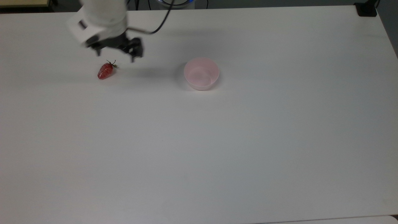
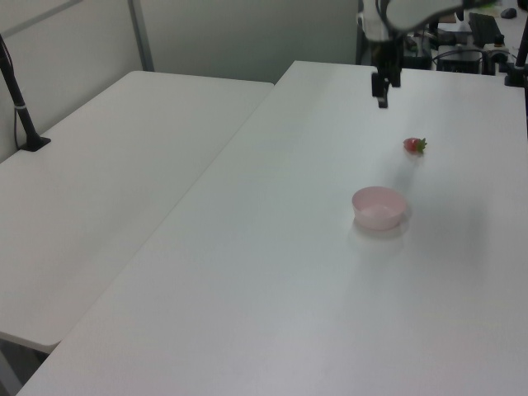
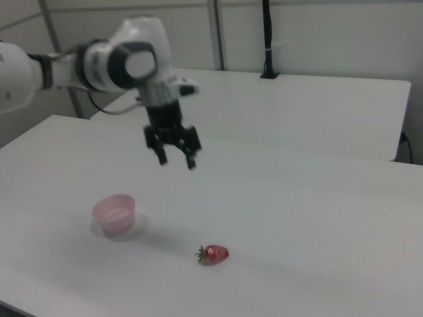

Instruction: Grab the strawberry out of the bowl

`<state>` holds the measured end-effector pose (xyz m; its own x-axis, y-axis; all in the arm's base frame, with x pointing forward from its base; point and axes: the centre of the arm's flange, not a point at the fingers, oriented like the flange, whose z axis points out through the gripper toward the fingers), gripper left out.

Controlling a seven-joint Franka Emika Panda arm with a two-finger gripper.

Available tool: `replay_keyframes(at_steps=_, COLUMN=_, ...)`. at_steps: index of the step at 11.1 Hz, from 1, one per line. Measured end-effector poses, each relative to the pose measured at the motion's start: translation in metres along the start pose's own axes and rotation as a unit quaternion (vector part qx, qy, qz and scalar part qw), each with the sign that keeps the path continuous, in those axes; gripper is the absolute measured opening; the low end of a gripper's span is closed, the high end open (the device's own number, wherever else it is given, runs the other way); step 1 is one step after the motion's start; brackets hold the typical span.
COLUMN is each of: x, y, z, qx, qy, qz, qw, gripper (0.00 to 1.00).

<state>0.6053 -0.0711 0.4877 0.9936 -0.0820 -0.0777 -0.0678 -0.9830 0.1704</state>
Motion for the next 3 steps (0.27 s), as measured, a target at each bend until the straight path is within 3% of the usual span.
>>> replay_keyframes(at_steps=3, x=-0.023, y=-0.049, z=-0.073, qx=0.035, qy=0.040, qz=-0.021, qw=0.9984, gripper=1.00)
